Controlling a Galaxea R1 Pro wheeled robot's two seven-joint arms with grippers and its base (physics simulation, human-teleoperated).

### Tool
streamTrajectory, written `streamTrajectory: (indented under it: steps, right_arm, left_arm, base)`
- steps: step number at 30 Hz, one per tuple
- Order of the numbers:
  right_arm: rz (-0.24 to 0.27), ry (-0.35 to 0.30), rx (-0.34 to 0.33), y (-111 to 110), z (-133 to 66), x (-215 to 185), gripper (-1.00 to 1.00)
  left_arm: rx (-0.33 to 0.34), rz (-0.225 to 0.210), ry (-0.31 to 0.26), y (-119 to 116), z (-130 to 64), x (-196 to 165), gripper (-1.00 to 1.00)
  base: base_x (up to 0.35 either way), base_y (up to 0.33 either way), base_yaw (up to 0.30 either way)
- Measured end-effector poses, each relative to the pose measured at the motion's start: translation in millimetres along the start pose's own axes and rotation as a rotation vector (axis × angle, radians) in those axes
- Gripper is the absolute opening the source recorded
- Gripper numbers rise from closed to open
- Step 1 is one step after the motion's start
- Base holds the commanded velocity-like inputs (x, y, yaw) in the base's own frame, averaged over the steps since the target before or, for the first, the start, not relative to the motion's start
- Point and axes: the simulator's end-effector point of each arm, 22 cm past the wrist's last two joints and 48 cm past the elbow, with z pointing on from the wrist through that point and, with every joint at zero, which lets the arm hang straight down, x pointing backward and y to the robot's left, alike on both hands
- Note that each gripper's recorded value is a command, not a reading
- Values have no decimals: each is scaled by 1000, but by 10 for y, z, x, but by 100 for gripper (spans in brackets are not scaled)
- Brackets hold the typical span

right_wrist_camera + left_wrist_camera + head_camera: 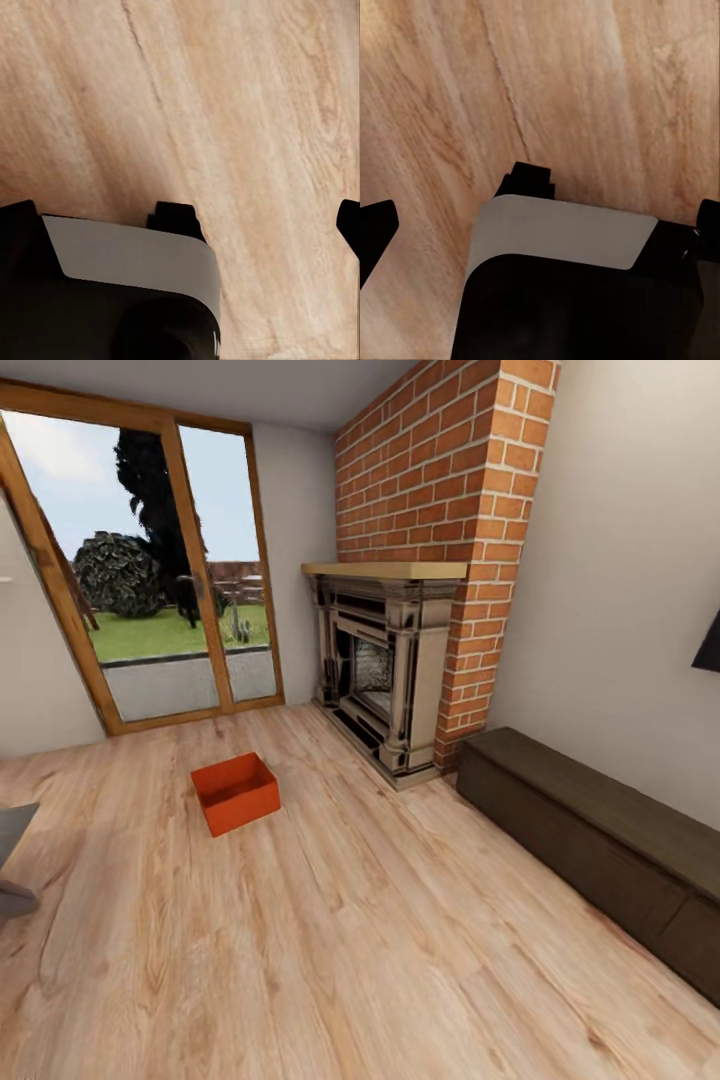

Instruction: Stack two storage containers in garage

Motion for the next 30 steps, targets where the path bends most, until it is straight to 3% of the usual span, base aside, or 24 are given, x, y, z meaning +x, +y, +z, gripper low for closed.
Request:
streamTrajectory:
  steps: [10, 30]
  right_arm:
    - [0, 0, 0, 1, 0, 0, 100]
    - [1, 0, 1, -5, 0, 1, 100]
  left_arm:
    - [0, 0, 0, 0, 0, 2, 100]
    - [0, 0, 0, 3, 0, 0, 100]
  base:
    - [322, 0, 256]
    - [322, 0, 15]
